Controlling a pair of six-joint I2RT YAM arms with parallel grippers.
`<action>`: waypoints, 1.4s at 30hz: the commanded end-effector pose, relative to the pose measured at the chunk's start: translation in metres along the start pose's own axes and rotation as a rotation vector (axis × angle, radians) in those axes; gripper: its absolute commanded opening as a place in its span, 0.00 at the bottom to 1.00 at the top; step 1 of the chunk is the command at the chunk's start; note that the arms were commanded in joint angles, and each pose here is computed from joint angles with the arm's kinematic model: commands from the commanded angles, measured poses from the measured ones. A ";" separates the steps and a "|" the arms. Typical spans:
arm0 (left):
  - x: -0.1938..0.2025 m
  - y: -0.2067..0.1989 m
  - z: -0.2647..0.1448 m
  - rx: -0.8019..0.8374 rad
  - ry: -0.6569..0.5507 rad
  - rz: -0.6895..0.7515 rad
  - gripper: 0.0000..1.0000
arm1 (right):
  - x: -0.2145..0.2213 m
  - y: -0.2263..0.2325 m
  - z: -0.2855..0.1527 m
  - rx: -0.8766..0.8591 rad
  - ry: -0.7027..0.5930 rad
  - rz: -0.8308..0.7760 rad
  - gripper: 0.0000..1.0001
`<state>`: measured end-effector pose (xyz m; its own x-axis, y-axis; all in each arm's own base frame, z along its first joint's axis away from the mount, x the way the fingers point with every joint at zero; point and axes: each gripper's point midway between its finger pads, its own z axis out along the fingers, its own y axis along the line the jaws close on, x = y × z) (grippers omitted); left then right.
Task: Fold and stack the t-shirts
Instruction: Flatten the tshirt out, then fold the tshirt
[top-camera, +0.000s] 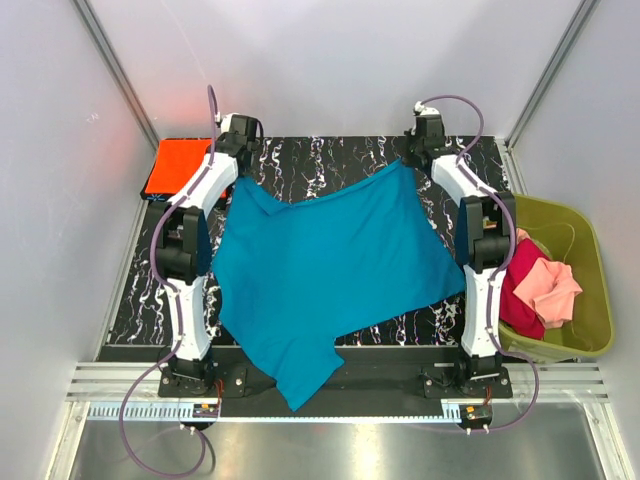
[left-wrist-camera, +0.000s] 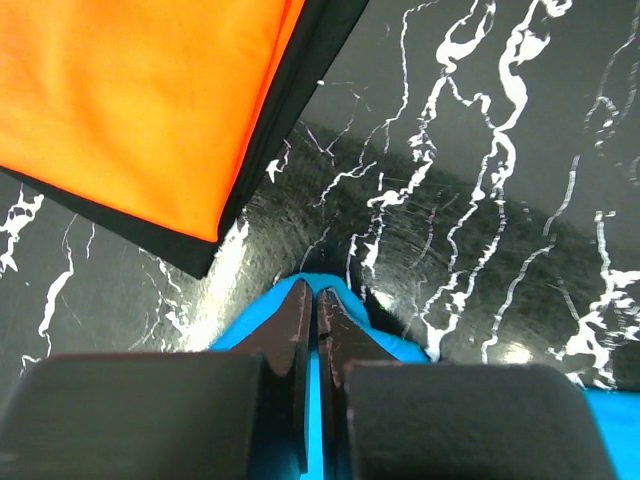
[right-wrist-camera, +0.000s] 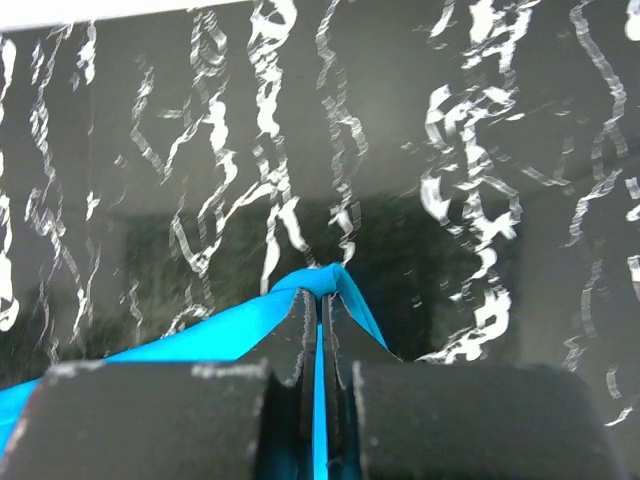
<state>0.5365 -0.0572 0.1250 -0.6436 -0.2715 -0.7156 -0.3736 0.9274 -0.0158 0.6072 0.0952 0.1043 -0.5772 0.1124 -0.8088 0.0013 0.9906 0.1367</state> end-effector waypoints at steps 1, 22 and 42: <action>-0.034 -0.005 -0.025 0.014 -0.068 -0.077 0.00 | -0.014 -0.019 0.001 0.015 0.012 0.059 0.00; 0.045 0.011 -0.081 0.052 0.311 -0.156 0.00 | 0.025 -0.030 -0.043 0.117 0.363 0.164 0.00; 0.133 0.034 -0.167 0.189 0.467 -0.252 0.00 | 0.039 -0.073 -0.077 0.189 0.472 0.160 0.00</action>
<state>0.3328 -0.0976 0.1369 -0.7990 -0.5287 -0.2865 -0.4705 0.8463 -0.2497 0.5153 0.0276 0.0679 -0.8900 0.2732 -0.3652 0.2569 0.9619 0.0935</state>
